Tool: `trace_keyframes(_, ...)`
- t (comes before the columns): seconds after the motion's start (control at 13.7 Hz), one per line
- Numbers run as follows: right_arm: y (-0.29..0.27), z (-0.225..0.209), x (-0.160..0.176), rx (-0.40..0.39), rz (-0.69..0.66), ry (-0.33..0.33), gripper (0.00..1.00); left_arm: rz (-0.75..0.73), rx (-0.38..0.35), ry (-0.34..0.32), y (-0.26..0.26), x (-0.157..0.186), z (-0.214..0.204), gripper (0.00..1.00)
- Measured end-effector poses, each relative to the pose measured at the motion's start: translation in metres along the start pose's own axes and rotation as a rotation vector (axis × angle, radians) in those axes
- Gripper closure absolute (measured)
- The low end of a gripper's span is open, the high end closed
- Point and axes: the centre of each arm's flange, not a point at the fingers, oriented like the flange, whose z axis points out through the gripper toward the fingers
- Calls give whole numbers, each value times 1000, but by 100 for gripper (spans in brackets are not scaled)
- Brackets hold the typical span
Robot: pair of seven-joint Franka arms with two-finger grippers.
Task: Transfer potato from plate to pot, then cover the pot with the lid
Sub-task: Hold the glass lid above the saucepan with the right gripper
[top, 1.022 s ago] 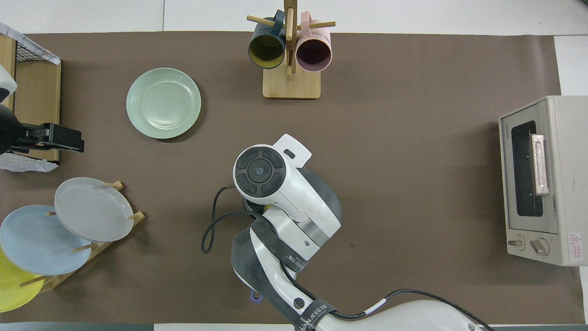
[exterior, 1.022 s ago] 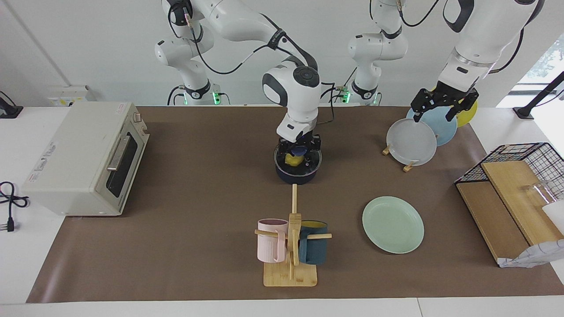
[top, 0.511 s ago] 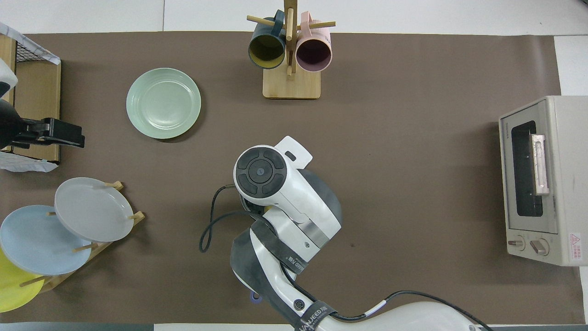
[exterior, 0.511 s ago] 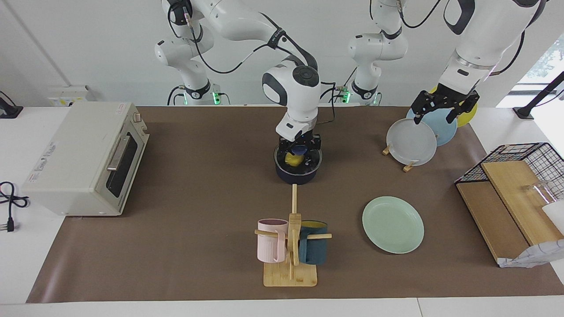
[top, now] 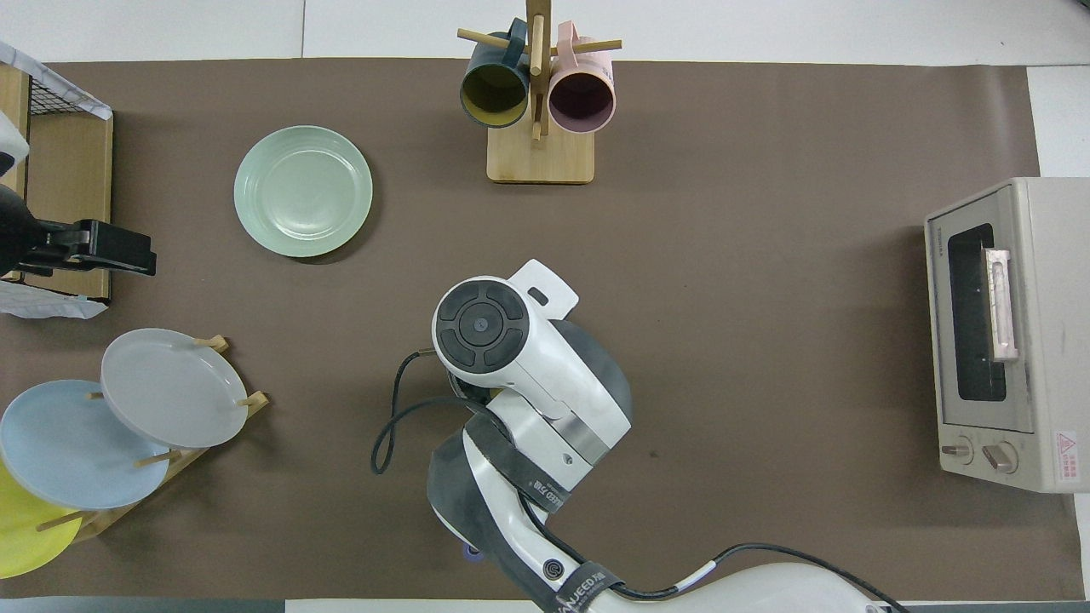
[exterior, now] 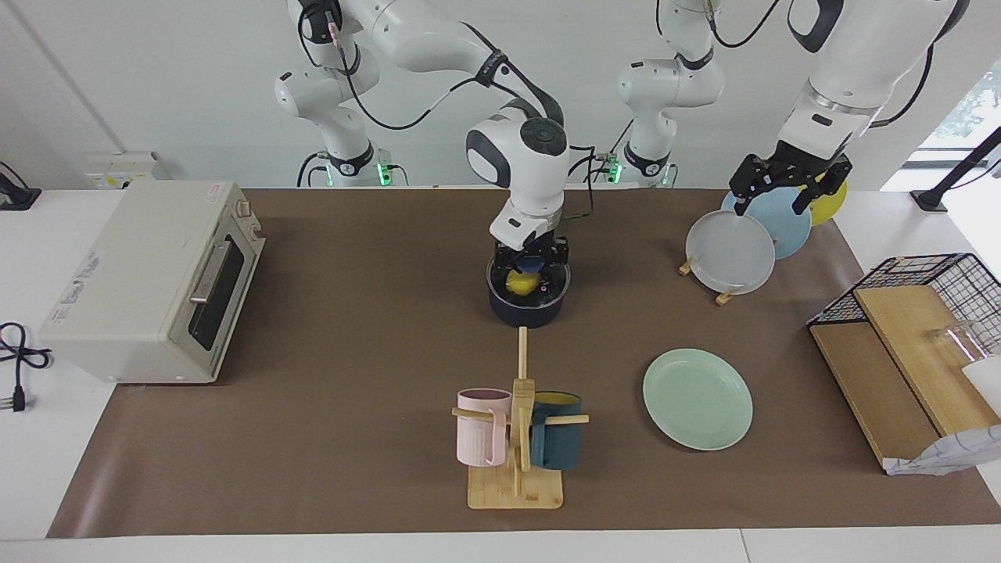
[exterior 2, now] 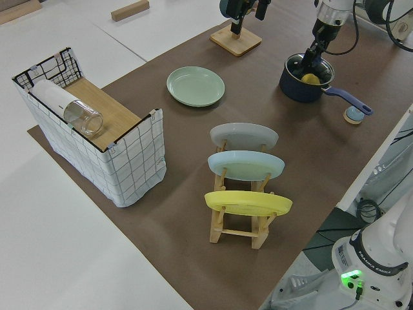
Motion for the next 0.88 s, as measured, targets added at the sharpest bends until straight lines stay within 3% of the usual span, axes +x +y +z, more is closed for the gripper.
trace_keyframes(0.36, 2, 0, -1, 1, 1, 4, 56, -1, 2, -32, -1, -5, 8, 0)
trace_keyframes(0.51, 1, 0, -2, 2, -1, 4, 40, -1, -2, -29, 0, -4, 8, 0)
trace_keyframes(0.73, 1, -6, -2, 9, 0, 13, 4, -5, -8, -27, -2, -4, 8, 0)
trace_keyframes(0.88, 2, -21, 3, 23, 6, 32, 0, -6, -10, -26, -2, -4, 8, 0)
